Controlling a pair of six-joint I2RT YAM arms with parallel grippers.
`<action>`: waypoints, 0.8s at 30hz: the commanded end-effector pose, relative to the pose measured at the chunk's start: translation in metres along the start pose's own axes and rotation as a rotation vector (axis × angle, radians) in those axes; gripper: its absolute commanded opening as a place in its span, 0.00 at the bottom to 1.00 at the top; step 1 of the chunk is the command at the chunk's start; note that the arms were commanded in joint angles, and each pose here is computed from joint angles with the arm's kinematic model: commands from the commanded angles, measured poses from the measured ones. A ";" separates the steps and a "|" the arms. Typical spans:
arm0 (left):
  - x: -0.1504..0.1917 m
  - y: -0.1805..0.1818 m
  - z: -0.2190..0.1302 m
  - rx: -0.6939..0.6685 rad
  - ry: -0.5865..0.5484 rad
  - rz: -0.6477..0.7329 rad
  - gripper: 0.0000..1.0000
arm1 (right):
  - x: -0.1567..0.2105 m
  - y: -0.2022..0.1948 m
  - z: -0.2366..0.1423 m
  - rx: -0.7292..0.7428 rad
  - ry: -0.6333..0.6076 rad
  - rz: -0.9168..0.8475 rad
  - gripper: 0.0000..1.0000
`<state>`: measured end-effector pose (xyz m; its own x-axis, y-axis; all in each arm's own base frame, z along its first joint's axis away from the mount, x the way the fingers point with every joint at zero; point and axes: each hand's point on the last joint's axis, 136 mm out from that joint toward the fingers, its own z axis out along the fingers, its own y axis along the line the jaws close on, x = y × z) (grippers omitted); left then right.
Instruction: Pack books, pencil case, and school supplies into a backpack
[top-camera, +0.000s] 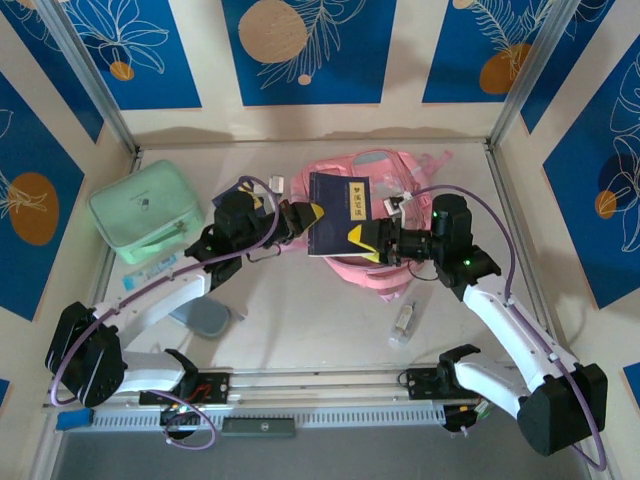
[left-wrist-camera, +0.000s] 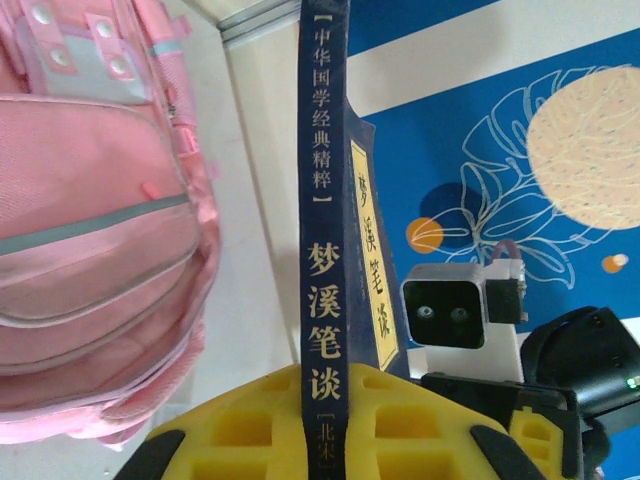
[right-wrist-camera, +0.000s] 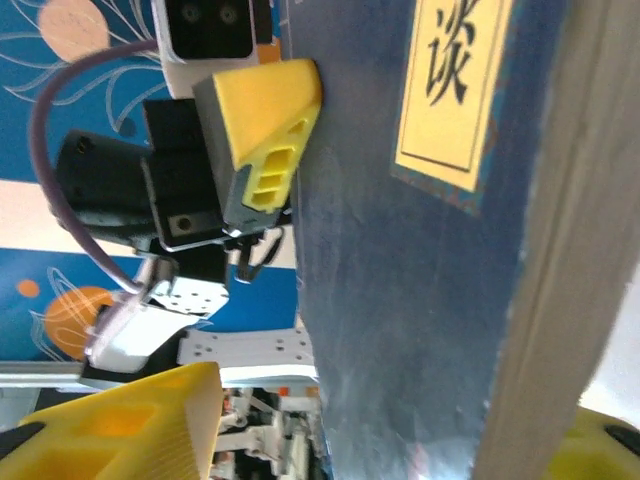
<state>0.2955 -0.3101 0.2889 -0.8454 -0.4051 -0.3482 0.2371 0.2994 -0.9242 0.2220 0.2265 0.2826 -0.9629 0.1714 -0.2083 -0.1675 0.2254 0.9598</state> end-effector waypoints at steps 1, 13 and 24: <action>-0.004 -0.024 -0.007 0.032 -0.009 0.085 0.00 | -0.006 -0.006 -0.005 0.044 -0.030 0.008 0.39; 0.012 -0.021 0.006 -0.013 0.085 0.167 0.33 | -0.020 -0.011 -0.040 0.157 -0.118 0.002 0.00; 0.050 0.019 0.056 -0.237 0.376 0.789 0.52 | -0.039 -0.045 -0.111 0.404 -0.357 0.120 0.00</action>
<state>0.2973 -0.3624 0.2734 -0.7270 0.0273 -0.6861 0.5821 0.5544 -0.5948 0.2520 0.1187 0.2748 -0.8422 0.4903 -0.2244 0.0463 0.4805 0.8758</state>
